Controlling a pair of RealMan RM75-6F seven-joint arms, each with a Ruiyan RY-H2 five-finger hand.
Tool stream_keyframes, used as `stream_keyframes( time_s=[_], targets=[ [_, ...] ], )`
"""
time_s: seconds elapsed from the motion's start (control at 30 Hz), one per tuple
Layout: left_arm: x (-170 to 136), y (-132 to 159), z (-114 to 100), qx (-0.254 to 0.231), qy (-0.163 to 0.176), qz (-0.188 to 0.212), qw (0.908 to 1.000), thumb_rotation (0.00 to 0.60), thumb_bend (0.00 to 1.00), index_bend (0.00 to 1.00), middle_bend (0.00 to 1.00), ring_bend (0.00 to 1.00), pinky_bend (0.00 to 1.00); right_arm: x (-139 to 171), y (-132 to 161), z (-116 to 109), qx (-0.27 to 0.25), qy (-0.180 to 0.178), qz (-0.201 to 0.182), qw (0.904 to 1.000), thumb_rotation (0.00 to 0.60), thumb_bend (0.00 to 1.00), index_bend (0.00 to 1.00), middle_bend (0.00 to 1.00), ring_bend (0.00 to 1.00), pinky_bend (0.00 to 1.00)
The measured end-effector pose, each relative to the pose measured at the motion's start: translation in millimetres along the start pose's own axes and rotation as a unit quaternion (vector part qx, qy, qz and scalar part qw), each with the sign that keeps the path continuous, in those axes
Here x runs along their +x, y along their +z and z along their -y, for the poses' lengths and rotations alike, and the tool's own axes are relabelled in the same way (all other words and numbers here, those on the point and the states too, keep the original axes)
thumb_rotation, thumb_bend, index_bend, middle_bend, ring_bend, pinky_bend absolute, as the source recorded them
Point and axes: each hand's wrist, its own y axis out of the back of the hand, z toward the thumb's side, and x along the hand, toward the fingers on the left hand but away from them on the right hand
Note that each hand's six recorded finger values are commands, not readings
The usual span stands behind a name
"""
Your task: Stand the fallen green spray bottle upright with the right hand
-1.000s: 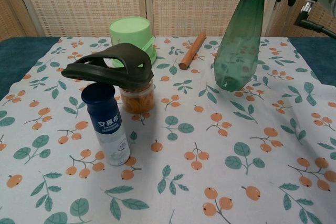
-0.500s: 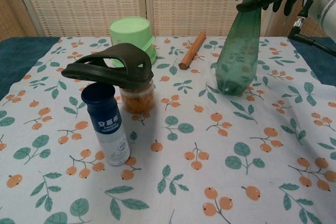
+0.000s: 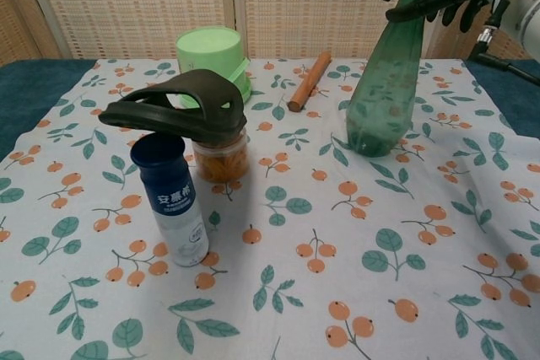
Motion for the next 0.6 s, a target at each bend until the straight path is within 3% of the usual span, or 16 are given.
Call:
stream_keyframes(
  time_s=[0.37, 0.6],
  targets=[
    [0.0, -1.1, -1.3, -0.001, 0.002, -0.001, 1.0000, 0.600, 0.22, 0.02, 0.01, 0.00, 0.00, 0.7, -1.0, 5.6, 0.017, 0.025, -0.001, 0.9995, 0.600, 0.08, 0.65, 0.65, 0.54, 0.67],
    [-0.8, -0.7, -0.1, 0.002, -0.003, 0.002, 1.0000, 0.600, 0.22, 0.02, 0.01, 0.00, 0.00, 0.1, -1.4, 7.1, 0.016, 0.040, -0.001, 0.9991, 0.600, 0.05, 0.44, 0.60, 0.45, 0.61]
  ],
)
